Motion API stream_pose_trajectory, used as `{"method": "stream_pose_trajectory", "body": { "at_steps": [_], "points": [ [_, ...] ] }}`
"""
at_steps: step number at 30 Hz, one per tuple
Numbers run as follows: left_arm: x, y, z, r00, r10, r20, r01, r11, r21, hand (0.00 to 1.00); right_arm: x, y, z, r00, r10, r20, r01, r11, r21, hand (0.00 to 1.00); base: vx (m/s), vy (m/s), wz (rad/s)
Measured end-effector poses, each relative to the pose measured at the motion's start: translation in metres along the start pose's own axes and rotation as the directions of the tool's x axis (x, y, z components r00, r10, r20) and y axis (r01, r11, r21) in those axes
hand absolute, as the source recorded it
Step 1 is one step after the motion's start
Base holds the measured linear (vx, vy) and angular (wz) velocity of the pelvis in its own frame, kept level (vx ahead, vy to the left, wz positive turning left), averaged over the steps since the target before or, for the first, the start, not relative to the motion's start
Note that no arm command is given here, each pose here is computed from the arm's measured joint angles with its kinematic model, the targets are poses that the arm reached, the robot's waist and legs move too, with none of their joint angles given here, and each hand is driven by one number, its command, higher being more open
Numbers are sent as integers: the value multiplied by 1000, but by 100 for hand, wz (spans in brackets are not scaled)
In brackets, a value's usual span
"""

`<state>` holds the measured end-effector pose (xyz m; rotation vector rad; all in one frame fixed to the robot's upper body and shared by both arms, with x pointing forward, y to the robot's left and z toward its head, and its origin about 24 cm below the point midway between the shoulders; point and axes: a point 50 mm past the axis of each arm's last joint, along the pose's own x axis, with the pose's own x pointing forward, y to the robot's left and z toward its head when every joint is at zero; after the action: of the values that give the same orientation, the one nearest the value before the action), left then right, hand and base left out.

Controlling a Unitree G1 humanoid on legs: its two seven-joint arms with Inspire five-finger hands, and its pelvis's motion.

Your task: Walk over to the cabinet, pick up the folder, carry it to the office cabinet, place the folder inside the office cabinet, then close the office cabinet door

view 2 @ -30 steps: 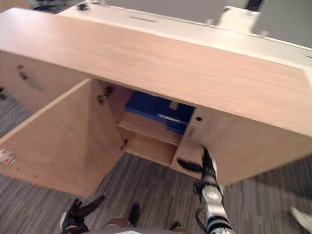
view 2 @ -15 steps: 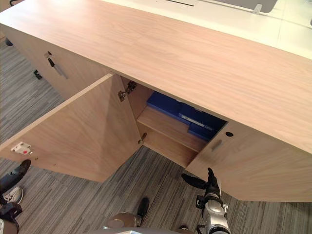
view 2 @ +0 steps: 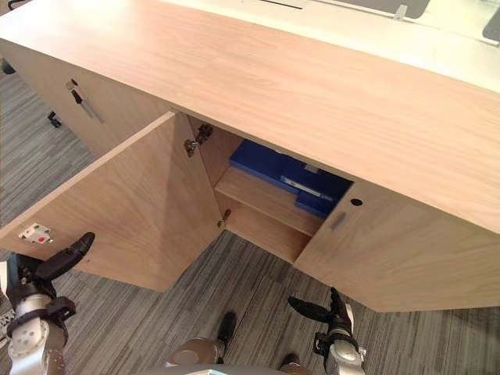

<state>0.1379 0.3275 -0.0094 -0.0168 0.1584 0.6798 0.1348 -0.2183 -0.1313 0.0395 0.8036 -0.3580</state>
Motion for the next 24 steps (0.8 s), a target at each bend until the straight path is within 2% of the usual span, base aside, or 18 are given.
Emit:
{"method": "stream_pose_trajectory", "body": {
  "at_steps": [6,11,14,16,17,19,21,23,24],
  "points": [
    [-36,-20,-38,983,-89,-160,90,996,0,100,-1,7,-5,1000,21,-19,-21,1000,-6,100,-54,7,-10],
    [-71,-36,-68,936,-177,-306,200,979,45,100,-3,16,-9,998,49,-31,-48,999,6,100,-60,24,-24],
    [-91,-56,-84,887,-266,-377,311,948,62,100,-4,22,-9,998,62,-30,-62,998,15,100,-60,19,-48],
    [-102,-69,-91,842,-337,-422,405,911,81,100,-3,29,-5,997,81,-18,-81,997,10,100,-65,12,-70],
    [-110,-83,-96,797,-407,-446,492,866,87,100,-3,32,-4,996,90,-13,-90,996,7,100,-51,20,-68],
    [-115,-105,-98,753,-483,-448,576,812,93,100,-4,37,-3,994,109,-8,-109,994,-14,100,-43,29,-90],
    [-105,-131,-90,720,-562,-407,654,746,129,100,-5,41,-4,992,125,-10,-125,992,-32,100,-38,24,-94],
    [-84,-167,-68,700,-649,-298,709,682,179,100,-6,44,-4,990,138,-6,-138,989,-49,100,-21,19,-93],
    [-78,-176,-60,696,-668,-263,717,667,201,100,-6,44,-3,990,139,-3,-139,989,-54,100,11,13,-82]
  ]
}}
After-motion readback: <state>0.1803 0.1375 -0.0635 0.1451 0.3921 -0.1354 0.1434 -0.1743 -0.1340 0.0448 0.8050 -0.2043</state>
